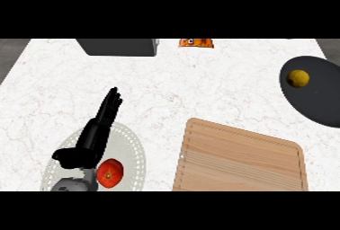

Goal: Pick the lemon from the cutting board and place it in the pan

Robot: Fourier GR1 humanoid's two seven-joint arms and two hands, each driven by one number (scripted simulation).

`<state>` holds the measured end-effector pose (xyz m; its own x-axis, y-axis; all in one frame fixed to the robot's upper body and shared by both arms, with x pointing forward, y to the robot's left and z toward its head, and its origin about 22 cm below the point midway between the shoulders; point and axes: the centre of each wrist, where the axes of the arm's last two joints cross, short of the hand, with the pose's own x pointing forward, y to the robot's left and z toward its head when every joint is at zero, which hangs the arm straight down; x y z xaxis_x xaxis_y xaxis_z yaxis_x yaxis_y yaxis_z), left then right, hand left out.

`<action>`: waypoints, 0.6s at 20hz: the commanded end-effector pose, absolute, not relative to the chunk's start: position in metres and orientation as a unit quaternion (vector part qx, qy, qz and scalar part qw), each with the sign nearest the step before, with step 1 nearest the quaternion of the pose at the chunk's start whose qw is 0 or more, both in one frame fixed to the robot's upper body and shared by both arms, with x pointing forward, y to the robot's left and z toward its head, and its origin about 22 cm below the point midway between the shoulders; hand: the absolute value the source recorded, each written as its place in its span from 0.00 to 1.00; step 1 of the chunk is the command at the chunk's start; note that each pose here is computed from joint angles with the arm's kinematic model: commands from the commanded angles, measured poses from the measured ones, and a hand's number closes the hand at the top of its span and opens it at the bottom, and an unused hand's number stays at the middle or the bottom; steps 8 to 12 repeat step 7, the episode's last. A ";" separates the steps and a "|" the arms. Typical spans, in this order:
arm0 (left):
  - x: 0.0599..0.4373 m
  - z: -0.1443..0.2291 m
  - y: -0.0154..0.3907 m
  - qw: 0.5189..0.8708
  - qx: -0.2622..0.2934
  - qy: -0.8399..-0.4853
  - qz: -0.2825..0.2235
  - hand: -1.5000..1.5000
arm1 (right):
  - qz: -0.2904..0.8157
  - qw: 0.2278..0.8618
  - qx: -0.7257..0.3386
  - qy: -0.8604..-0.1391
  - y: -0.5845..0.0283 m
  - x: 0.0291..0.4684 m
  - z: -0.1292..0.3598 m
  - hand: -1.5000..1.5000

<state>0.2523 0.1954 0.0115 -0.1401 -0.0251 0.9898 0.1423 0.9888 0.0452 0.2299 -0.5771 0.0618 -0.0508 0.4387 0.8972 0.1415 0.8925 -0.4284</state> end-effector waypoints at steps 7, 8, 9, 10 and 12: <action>0.252 0.002 0.193 0.653 -0.032 -0.754 -0.064 0.50 | 0.152 0.601 -0.160 -0.768 -0.578 0.216 0.049 0.00; 0.252 0.002 0.193 0.653 -0.032 -0.754 -0.064 0.50 | 0.152 0.601 -0.160 -0.768 -0.578 0.216 0.049 0.00; 0.252 0.002 0.193 0.653 -0.032 -0.754 -0.064 0.50 | 0.152 0.601 -0.160 -0.768 -0.578 0.216 0.049 0.00; 0.252 0.002 0.193 0.653 -0.032 -0.754 -0.064 0.50 | 0.152 0.601 -0.160 -0.768 -0.578 0.216 0.049 0.00; 0.252 0.002 0.193 0.653 -0.032 -0.754 -0.064 0.50 | 0.152 0.601 -0.160 -0.768 -0.578 0.216 0.049 0.00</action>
